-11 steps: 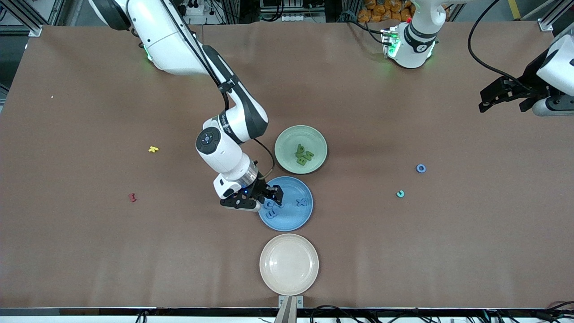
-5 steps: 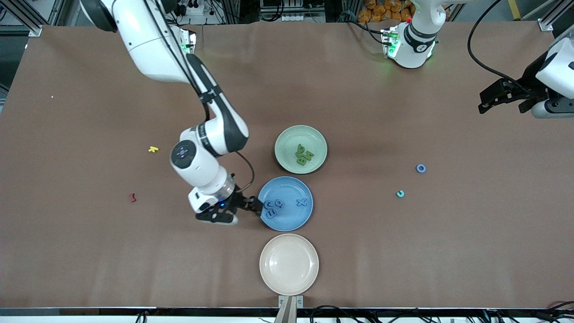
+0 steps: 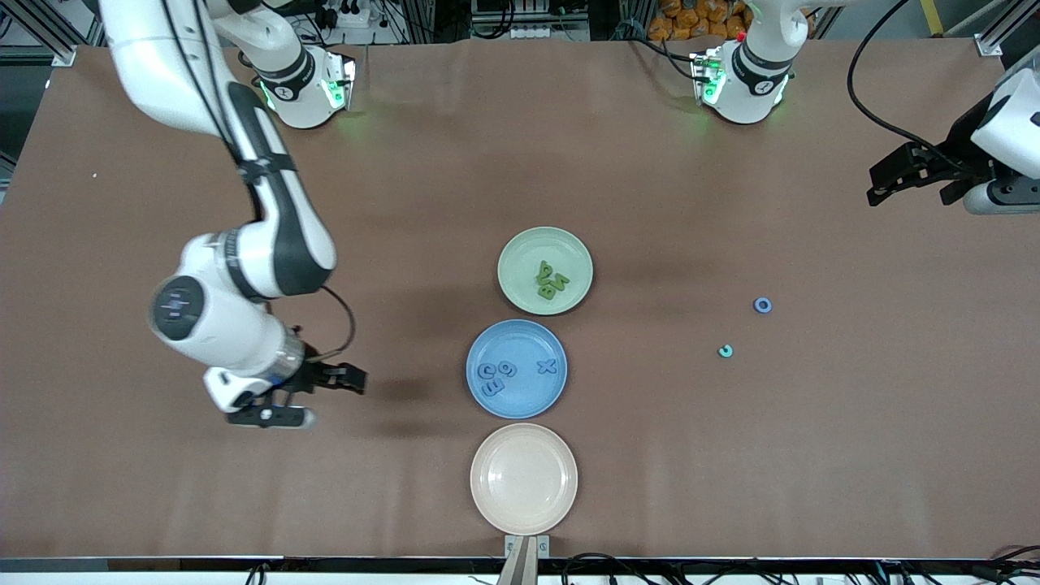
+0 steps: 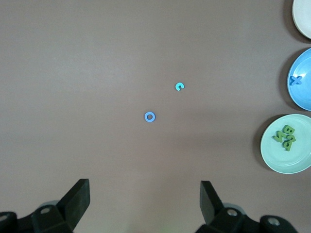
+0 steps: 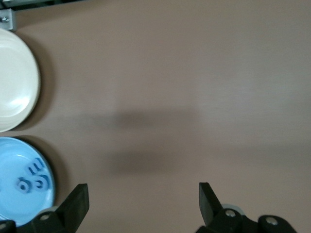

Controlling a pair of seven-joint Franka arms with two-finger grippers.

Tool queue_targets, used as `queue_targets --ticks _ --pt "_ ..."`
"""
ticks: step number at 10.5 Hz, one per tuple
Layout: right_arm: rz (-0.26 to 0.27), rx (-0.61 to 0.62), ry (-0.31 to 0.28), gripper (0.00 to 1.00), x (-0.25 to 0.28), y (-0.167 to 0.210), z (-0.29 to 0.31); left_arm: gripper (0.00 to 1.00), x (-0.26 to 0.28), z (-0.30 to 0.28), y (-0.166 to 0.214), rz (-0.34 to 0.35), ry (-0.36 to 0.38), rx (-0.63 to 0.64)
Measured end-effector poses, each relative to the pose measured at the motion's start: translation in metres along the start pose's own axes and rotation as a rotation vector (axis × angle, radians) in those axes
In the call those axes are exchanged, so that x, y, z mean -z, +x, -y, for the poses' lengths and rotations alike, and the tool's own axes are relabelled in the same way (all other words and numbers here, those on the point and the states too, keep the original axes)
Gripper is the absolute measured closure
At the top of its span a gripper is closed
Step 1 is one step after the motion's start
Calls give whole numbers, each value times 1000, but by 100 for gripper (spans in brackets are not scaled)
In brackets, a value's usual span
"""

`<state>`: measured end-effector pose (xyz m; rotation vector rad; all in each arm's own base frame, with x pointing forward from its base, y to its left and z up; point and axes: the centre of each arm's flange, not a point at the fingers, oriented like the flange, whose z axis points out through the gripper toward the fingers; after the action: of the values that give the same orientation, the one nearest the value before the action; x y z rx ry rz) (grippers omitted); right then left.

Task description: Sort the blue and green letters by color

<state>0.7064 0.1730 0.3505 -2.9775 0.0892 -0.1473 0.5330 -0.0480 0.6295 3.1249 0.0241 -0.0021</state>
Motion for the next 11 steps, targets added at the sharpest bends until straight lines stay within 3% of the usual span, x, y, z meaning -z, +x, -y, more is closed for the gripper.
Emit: queue_targets --ticks 5,8,11 --pt "18 108 -165 0 88 1 -149 0 0 0 0 1 0 0" --pt "15 97 -199 0 138 -24 -217 0 2 -1 0 -5 0 -1" --pt "24 78 -200 0 193 -46 -221 0 3 -2 0 -7 -1 -4"
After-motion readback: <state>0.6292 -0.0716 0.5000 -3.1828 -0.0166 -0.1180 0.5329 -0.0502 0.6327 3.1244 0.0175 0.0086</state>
